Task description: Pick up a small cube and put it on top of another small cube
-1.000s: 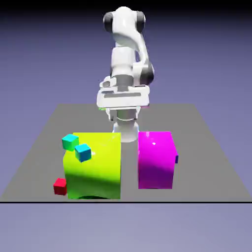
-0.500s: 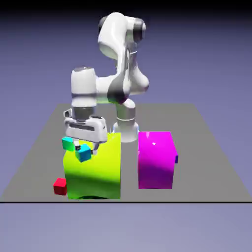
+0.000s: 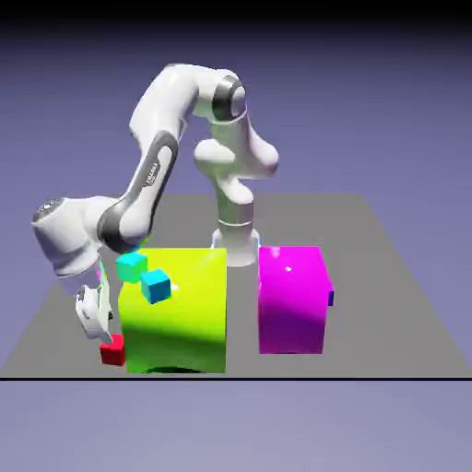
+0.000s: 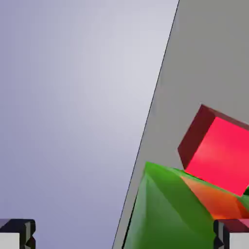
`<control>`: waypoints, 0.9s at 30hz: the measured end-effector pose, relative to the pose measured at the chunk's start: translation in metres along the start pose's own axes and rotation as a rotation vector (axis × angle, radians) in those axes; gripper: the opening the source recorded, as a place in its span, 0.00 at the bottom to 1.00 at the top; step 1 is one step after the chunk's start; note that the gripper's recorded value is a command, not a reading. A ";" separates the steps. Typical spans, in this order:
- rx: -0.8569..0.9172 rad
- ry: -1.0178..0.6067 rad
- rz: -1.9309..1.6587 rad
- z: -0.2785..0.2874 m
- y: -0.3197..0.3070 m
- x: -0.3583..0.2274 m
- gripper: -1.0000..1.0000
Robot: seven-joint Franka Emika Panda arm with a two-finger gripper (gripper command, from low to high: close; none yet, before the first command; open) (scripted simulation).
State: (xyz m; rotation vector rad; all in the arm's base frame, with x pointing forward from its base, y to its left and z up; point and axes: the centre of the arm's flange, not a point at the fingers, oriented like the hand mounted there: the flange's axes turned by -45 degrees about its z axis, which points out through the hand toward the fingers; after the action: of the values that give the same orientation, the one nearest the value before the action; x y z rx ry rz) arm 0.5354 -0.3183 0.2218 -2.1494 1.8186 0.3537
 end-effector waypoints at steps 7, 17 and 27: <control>0.067 -0.264 0.162 0.027 0.052 0.040 0.50; 0.135 -0.412 0.321 0.102 0.079 0.074 0.00; 0.037 -0.387 0.129 -0.008 0.086 0.057 0.00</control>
State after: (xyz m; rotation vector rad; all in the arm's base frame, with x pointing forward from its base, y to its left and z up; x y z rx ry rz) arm 0.4603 -0.3868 0.2020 -1.7903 1.7233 0.7055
